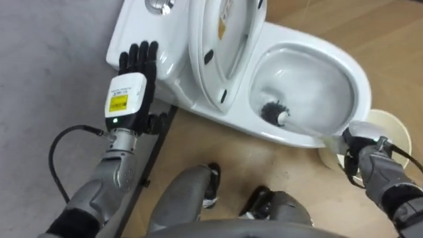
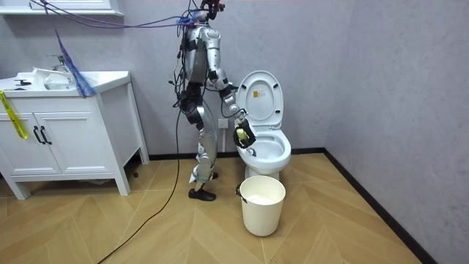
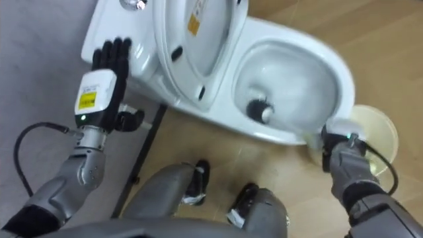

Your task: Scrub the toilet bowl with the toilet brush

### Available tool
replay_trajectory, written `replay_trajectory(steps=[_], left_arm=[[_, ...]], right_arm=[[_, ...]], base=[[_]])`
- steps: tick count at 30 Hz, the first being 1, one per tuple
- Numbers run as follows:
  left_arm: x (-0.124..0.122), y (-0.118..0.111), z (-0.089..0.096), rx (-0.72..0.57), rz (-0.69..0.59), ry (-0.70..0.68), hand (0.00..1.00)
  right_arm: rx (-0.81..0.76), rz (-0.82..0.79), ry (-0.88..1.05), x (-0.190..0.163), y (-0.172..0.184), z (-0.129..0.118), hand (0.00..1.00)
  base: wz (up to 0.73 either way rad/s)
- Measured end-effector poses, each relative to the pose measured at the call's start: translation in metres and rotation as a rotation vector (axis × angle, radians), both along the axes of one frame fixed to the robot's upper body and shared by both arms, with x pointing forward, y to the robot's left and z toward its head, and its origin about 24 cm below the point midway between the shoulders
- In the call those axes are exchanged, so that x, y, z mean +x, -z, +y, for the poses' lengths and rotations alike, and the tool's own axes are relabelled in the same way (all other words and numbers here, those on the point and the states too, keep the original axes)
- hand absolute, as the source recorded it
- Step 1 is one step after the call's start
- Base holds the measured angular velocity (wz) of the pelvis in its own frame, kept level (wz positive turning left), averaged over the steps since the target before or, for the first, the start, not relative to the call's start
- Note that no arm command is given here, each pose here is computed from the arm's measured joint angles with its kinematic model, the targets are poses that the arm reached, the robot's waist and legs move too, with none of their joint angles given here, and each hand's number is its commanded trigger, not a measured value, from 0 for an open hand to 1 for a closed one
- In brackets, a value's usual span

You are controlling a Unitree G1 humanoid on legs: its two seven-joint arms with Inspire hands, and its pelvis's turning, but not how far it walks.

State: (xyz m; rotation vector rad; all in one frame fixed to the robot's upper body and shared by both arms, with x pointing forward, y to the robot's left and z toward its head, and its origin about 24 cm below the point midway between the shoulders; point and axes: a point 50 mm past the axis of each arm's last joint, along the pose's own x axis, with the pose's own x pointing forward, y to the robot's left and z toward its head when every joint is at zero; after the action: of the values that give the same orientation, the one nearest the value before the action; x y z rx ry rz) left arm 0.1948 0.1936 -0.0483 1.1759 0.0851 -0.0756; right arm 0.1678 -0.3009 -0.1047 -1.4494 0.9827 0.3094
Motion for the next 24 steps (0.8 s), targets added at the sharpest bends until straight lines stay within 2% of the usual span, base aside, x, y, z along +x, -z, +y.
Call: replay_trajectory(steps=[6,10,14,16,21,24], left_arm=[[-0.039,0.023,0.032,-0.053,0.191,-0.172,0.0],[-0.061,0.036,0.044,-0.087,0.27,-0.283,0.0],[-0.105,0.064,0.061,-0.155,0.488,-0.523,0.0],[-0.125,0.068,0.067,-0.195,0.545,-0.601,0.0],[-0.163,0.08,0.068,-0.453,0.61,-0.879,0.0],[-0.186,0.091,0.068,-0.538,0.677,-1.022,0.0]], right_arm=[[0.05,0.08,0.082,-0.041,0.015,0.0,1.0],[0.093,0.122,0.094,-0.064,0.022,0.01,1.0],[0.157,0.155,0.148,-0.079,0.033,0.024,1.0],[0.196,0.173,0.193,-0.09,0.037,0.028,1.0],[0.281,0.194,0.385,-0.118,0.044,0.031,1.0],[0.34,0.164,0.514,-0.126,0.047,0.034,1.0]], base=[[-0.01],[0.01],[0.02],[0.27],[0.14],[-0.11]])
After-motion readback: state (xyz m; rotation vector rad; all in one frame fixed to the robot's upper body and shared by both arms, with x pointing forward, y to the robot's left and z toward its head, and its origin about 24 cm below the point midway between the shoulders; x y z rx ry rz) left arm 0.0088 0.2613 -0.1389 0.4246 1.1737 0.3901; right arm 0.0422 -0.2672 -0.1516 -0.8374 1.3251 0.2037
